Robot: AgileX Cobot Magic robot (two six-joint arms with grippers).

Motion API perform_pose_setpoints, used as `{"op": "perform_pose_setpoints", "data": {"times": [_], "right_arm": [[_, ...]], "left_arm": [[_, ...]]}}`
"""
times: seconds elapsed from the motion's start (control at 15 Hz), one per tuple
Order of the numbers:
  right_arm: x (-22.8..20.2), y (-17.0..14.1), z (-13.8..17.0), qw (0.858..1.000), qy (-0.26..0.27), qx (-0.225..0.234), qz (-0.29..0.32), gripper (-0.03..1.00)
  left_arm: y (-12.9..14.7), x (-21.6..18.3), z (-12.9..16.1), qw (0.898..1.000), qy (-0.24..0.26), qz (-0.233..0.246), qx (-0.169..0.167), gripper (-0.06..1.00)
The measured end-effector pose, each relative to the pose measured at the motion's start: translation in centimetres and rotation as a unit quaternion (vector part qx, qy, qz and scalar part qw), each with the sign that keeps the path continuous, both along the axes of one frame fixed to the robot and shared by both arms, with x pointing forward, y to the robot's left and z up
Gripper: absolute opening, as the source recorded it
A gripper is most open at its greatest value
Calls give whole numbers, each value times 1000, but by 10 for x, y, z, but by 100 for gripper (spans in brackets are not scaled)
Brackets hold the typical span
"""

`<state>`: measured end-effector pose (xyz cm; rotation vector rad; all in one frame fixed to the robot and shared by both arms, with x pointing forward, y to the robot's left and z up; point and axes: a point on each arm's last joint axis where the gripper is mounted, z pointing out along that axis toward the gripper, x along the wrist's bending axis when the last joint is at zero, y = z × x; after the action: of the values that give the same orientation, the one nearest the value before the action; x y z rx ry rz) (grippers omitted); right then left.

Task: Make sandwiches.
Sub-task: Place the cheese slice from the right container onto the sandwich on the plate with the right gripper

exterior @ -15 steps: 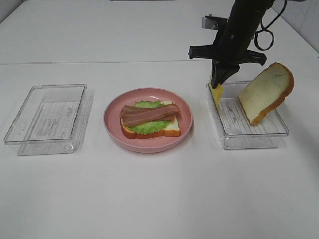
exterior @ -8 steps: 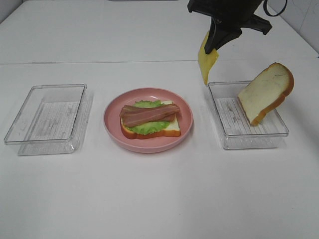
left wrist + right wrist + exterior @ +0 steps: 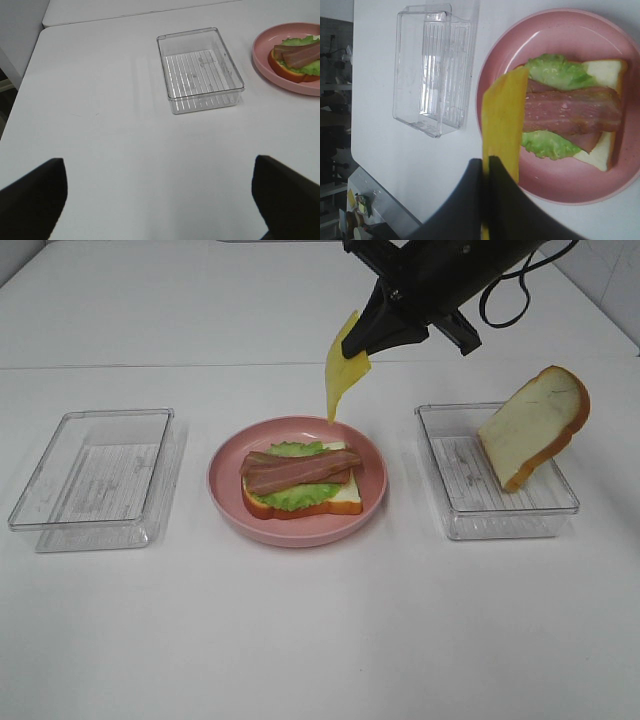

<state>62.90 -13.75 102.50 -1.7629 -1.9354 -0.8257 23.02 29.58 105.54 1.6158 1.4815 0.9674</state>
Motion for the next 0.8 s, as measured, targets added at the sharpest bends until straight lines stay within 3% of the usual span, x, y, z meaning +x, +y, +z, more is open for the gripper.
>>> {"op": "perform_pose_setpoints", "data": {"times": [0.27,0.47,0.67,0.8], "right_arm": [[1,2,1,1000,2,15,-3,2],[7,13,-8,997,2,81,8,2],[18,29,-38,978,29,205,37,2],[20,31,-55,975,45,213,46,2]], "left_arm": [[0,0,0,1000,0,0,0,92],[0,0,0,1000,0,0,0,92],[0,0,0,1000,0,0,0,92],[0,0,0,1000,0,0,0,92]]}}
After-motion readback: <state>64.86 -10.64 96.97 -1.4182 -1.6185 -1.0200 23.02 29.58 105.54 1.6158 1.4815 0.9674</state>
